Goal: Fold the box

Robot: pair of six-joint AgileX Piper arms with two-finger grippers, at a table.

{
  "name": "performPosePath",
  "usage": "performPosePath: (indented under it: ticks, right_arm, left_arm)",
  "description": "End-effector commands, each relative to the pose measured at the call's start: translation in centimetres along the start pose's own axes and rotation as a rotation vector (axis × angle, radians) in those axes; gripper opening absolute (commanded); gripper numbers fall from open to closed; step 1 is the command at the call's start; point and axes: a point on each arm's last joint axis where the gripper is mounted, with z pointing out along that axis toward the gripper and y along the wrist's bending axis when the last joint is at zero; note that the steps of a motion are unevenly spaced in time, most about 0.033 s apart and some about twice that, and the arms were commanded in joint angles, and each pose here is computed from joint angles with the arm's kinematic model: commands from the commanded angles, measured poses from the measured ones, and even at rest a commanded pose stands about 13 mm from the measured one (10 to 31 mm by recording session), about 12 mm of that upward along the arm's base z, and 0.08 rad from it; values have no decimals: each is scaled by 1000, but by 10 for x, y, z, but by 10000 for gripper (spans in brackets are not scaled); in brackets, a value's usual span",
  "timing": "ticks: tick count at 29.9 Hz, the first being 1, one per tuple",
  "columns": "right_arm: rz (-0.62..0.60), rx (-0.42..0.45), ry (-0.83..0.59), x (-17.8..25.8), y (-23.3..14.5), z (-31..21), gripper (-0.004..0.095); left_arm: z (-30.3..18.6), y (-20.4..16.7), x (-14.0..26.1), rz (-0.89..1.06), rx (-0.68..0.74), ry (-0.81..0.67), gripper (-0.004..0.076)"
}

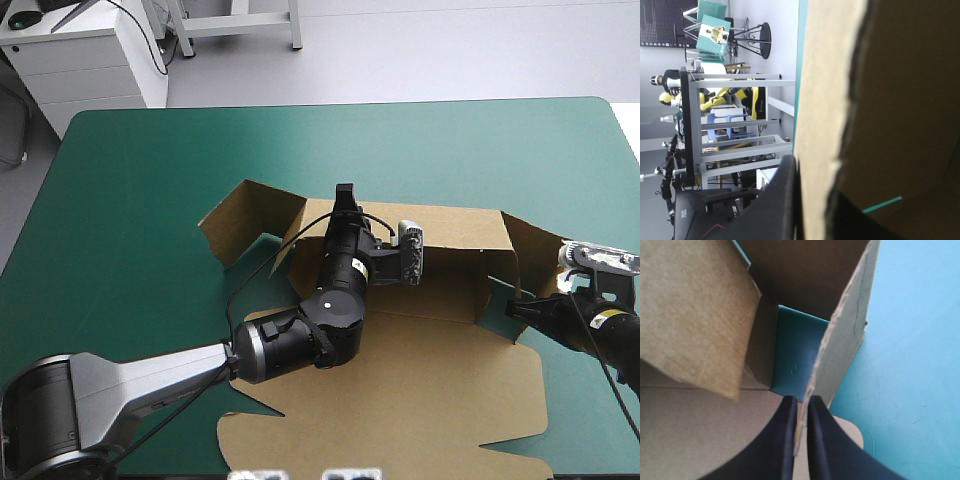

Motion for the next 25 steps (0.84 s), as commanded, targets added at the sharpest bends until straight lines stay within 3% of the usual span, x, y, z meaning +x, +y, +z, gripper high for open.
performPosePath:
  ticks: [1,18,25]
  right_arm:
    - [-8,-8,-109,-13,2,-8,-8]
    - [-15,-8,-79,-10,2,-9,7]
    - [27,-68,57,2,8,-9,391]
  left_arm:
    - [-16,23,-2,-51,-60,-60,-8]
    - [-16,23,-2,-51,-60,-60,-8]
    - [-16,23,-1,-51,-60,-58,-8]
